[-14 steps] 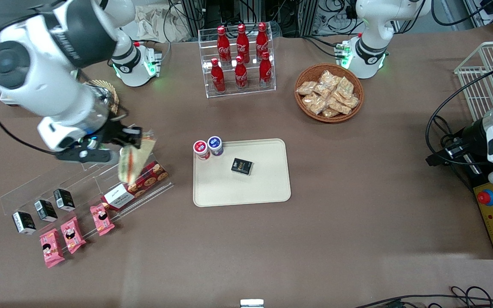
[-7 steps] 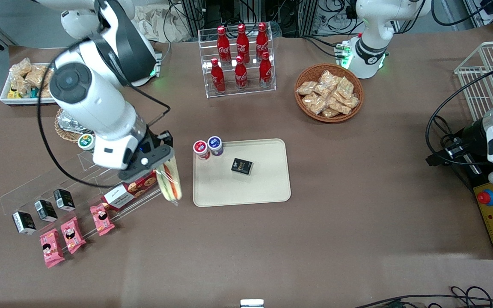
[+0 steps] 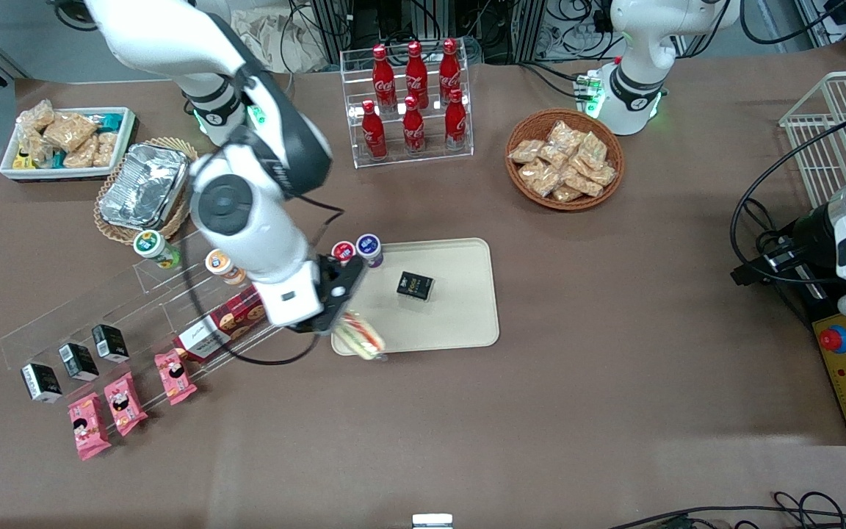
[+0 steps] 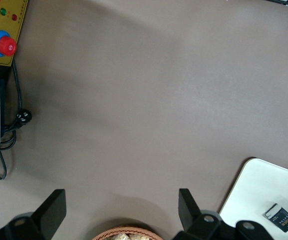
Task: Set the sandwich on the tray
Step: 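Carry the sandwich with the right gripper over to the cream tray, then lower the sandwich onto the tray beside the black box and open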
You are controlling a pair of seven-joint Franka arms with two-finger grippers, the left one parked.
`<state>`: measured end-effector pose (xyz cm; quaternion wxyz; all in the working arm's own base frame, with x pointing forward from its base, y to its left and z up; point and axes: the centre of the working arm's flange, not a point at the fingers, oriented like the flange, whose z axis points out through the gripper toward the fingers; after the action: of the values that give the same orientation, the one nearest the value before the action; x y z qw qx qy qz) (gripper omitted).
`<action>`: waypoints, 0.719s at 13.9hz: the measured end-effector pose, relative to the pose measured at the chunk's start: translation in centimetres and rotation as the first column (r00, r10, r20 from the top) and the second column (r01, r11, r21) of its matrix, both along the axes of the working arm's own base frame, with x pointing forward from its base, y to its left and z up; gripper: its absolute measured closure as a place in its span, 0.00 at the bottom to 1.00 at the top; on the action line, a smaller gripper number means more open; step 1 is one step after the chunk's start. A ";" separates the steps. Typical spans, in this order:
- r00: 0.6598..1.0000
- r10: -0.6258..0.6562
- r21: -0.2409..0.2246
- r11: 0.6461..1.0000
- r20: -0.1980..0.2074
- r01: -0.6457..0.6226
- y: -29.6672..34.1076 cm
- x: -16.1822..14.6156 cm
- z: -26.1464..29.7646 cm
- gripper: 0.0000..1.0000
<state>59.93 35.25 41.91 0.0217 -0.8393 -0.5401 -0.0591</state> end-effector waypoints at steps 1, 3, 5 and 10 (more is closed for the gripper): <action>0.999 0.039 -0.020 0.999 0.008 -0.038 1.6 -0.6 -1.1 0.61; 0.995 0.095 -0.044 0.995 0.015 -0.094 4.0 -1.7 -3.1 0.61; 0.990 0.137 -0.061 0.989 0.031 -0.135 5.5 -2.0 -5.2 0.61; 0.980 0.192 -0.111 0.976 0.047 -0.185 6.3 -2.7 -11.0 0.60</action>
<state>57.19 41.56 30.94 -0.0330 -0.7822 -0.6200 -0.0520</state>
